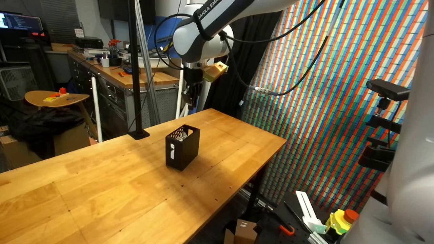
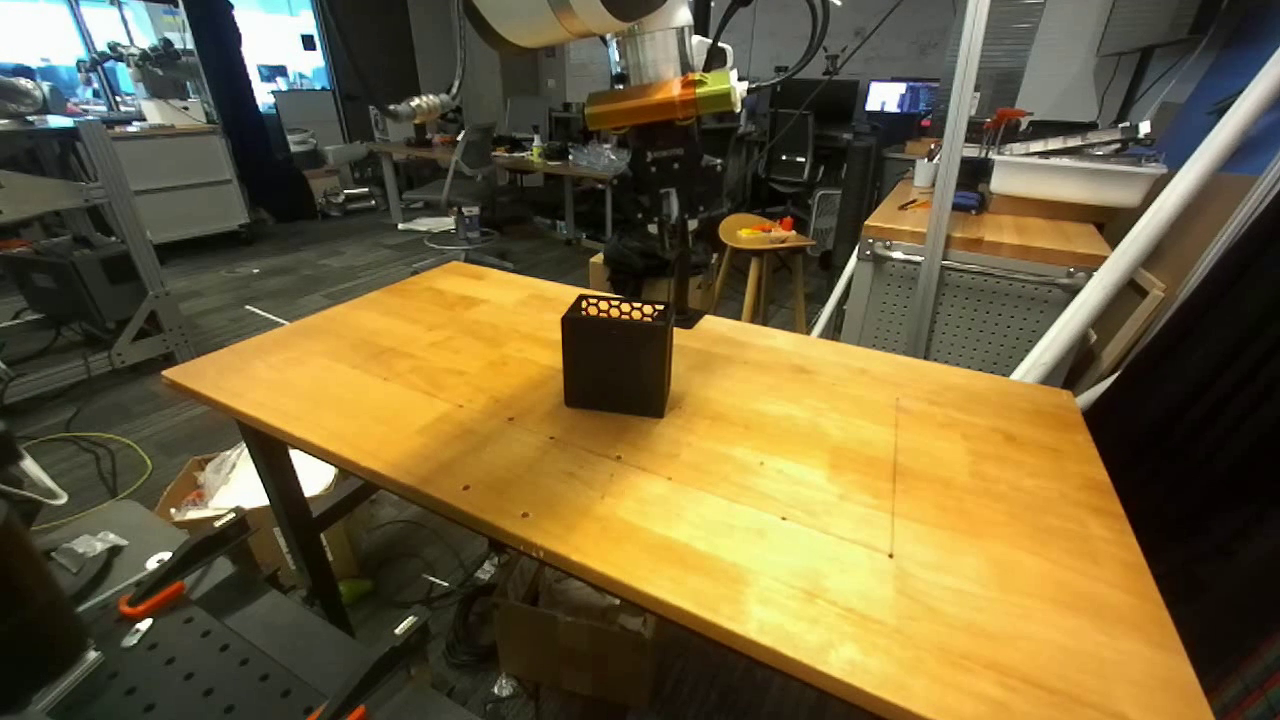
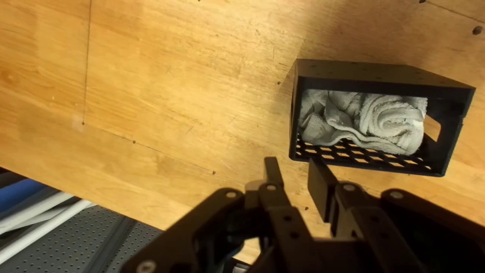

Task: Put the towel in the box

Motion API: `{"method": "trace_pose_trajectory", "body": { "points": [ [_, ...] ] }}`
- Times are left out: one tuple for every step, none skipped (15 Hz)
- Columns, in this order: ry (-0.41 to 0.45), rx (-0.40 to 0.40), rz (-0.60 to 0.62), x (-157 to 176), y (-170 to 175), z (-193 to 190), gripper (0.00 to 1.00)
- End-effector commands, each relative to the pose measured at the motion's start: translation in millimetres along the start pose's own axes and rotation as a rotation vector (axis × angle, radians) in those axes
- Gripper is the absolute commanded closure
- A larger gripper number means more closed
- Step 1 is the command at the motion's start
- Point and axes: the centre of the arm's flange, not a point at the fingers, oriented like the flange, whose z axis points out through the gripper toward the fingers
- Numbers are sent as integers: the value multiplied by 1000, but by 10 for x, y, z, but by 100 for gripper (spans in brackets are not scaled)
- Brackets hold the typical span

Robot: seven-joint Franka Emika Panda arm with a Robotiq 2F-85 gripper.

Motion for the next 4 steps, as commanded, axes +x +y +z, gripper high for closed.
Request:
{"method": "trace_pose_trajectory", "body": {
  "points": [
    [-1, 1, 0, -3, -2, 5, 72],
    [-2, 1, 0, -5, -4, 8, 72],
    [-2, 1, 0, -6, -5, 11, 72],
    [-3, 2, 0, -7, -6, 13, 72]
  ]
}}
